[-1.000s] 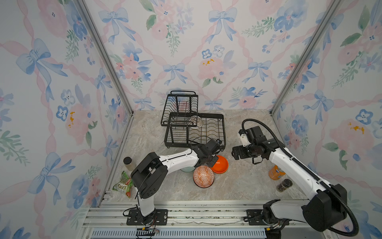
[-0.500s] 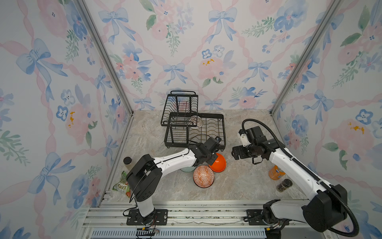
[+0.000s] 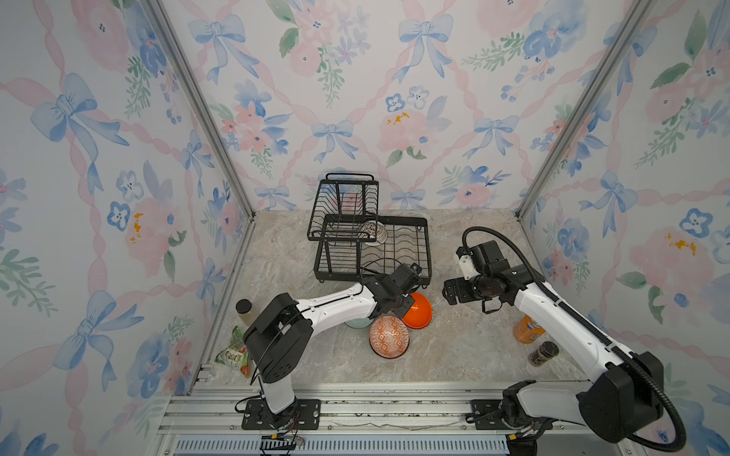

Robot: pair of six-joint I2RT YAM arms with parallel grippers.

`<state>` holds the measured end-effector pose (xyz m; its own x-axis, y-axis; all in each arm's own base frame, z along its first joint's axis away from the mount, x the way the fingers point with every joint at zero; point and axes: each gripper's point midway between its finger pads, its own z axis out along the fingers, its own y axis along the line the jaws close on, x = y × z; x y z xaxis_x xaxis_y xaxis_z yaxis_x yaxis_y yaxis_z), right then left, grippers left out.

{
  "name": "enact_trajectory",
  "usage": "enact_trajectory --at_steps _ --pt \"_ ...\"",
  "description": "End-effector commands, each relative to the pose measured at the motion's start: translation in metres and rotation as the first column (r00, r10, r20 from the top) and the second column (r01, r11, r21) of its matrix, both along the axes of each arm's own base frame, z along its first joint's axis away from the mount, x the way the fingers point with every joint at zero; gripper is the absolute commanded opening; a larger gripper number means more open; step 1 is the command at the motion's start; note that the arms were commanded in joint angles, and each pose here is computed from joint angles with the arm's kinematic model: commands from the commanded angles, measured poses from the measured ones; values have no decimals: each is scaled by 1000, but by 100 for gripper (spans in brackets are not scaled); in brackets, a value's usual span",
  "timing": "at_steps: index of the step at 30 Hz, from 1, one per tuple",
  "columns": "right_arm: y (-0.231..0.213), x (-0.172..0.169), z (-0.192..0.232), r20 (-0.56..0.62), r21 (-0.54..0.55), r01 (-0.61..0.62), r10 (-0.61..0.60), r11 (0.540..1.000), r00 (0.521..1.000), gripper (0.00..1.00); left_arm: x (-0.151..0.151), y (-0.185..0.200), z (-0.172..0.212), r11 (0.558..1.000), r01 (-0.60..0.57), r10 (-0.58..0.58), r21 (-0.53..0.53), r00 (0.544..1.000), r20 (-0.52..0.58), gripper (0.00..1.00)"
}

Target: Load the bowls into the dish rack

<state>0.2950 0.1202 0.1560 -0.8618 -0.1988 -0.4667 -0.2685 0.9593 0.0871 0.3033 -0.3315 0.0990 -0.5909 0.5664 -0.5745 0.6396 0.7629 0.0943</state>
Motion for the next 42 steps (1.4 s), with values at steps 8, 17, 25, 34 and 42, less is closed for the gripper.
enact_trajectory --at_steps 8,17,25,34,42 --pt "4 -6 3 4 10 -25 25 1000 1000 97 -2 -2 -1 1000 12 -12 11 1000 -13 3" --pt "4 -7 3 5 12 -27 27 1000 1000 97 -4 -1 3 1000 19 -20 -20 999 -35 11" --pt "5 -7 3 8 14 -28 28 999 1000 97 -13 -6 -11 998 44 -47 -36 994 -98 15" --pt "4 -8 3 7 11 -29 29 1000 1000 97 -5 8 -23 999 -3 6 43 997 -75 13" --pt "5 -8 2 4 10 -31 31 999 1000 97 -4 12 -25 998 -16 19 56 997 -69 21"
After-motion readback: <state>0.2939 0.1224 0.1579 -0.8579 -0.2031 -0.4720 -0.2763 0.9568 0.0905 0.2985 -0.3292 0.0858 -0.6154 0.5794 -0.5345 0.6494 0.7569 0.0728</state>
